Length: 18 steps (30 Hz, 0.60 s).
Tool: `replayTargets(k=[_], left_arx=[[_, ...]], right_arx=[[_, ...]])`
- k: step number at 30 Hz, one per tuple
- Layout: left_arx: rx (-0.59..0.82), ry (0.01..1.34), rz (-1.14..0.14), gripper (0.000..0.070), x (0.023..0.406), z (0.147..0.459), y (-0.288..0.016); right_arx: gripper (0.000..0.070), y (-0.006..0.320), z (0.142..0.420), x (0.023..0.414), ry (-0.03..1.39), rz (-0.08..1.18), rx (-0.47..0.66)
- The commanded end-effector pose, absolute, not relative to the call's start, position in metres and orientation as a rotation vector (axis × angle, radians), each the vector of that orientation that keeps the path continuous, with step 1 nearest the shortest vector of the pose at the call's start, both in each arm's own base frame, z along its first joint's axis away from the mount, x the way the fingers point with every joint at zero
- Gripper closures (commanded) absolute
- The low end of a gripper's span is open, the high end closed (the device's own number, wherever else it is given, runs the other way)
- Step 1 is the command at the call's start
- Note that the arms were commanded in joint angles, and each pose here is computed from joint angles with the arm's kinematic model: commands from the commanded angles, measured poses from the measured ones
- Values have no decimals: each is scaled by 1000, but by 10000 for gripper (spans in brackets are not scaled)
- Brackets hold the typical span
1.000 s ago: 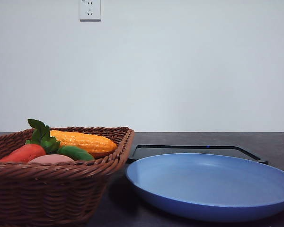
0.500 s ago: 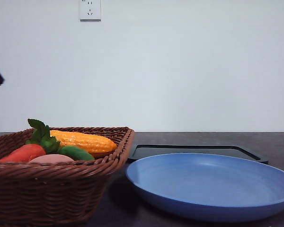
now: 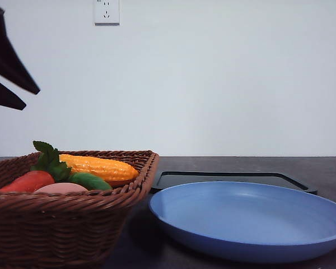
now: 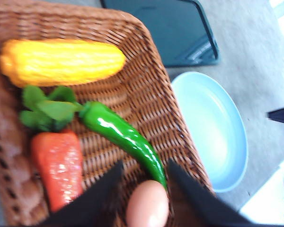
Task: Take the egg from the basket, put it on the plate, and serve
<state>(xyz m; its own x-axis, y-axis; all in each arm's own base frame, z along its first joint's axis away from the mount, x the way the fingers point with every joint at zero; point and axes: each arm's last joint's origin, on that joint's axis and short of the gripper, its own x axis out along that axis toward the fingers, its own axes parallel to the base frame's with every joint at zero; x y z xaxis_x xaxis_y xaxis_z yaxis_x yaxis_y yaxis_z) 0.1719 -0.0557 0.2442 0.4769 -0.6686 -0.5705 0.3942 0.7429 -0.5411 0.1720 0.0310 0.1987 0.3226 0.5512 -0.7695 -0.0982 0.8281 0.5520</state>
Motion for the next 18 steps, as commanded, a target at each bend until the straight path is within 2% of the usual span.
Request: replayTargets(k=[1, 7, 18], left_arx=[[-360, 840, -687, 401, 173, 249, -59], [-367, 861, -709, 389, 171, 248, -65], [-357, 874, -735, 389, 169, 248, -70]], right_arx=[[478, 35, 197, 177, 1188, 450, 406], [479, 47, 183, 190, 1217, 435, 337], [486, 56, 159, 210, 1257, 435, 372]])
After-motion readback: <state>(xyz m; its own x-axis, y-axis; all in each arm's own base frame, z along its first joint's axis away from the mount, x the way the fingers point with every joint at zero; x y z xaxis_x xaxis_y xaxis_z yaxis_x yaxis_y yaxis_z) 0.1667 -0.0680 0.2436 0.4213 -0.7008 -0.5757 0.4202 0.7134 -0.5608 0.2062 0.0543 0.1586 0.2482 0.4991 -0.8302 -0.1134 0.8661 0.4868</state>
